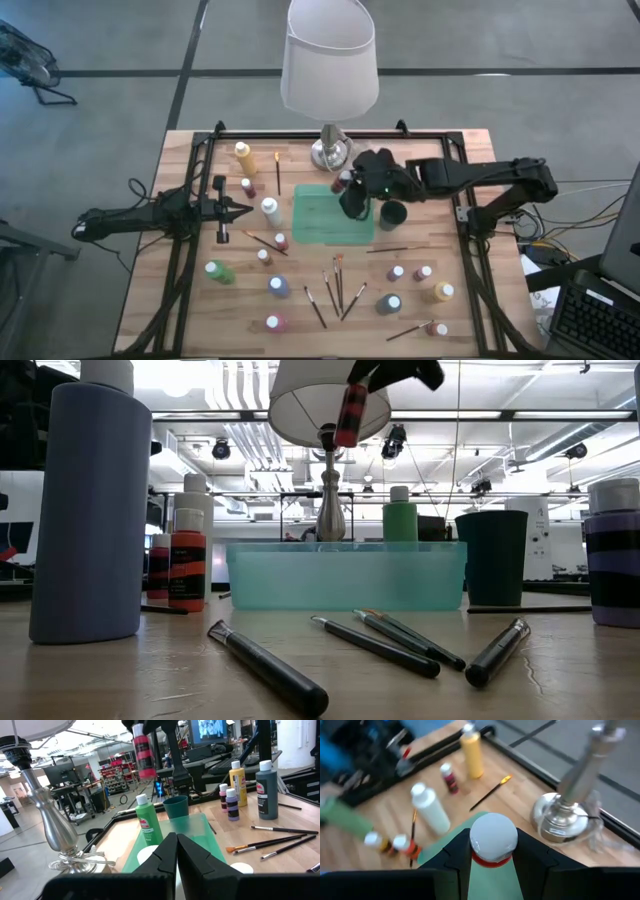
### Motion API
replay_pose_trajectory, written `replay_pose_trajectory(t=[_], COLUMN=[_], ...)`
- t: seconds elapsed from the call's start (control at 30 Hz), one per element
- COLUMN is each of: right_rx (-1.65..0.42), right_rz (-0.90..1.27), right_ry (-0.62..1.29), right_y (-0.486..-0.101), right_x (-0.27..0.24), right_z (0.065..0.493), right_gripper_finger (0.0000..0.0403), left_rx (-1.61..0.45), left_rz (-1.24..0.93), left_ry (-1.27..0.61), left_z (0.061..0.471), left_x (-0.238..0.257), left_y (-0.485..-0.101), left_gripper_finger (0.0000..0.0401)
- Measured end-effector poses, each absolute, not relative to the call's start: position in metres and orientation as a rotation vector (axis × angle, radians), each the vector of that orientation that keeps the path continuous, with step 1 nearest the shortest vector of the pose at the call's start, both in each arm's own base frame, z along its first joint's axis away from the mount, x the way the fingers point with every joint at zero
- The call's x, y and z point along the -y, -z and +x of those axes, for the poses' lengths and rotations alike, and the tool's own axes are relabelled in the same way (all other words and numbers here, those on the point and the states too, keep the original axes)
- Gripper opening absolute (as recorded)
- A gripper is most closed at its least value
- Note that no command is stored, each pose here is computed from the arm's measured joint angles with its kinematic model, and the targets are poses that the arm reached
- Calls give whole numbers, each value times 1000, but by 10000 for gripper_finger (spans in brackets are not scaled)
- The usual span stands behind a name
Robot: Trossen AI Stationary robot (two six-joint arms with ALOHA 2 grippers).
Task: Pick & Place Paint Supplies
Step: Put the orange paint bottle into the green bin
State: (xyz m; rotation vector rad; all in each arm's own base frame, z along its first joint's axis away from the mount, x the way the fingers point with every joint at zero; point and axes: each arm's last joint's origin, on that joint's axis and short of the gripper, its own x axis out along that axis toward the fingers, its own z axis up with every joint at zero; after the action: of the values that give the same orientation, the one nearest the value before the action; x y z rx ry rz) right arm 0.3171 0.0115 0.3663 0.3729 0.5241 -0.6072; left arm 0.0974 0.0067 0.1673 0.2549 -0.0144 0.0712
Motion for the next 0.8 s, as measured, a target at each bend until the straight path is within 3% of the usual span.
replay_pose_trajectory(t=[0.37, 0.63, 0.8], right_rx=[-598, -628, -546], right_rz=[575, 564, 641], right_ry=[866, 832, 825], right_y=[-319, -306, -321], right_x=[-33, -55, -69], right_z=[331, 337, 340], right_gripper_finger=[107, 107, 107], left_rx=[15, 14, 13], left_rz=[255, 255, 255], left_ry=[-72, -71, -71], left_z=[97, 97, 97], left_x=[-7, -7, -7], left_y=[-167, -167, -167], left_gripper_finger=[16, 16, 16])
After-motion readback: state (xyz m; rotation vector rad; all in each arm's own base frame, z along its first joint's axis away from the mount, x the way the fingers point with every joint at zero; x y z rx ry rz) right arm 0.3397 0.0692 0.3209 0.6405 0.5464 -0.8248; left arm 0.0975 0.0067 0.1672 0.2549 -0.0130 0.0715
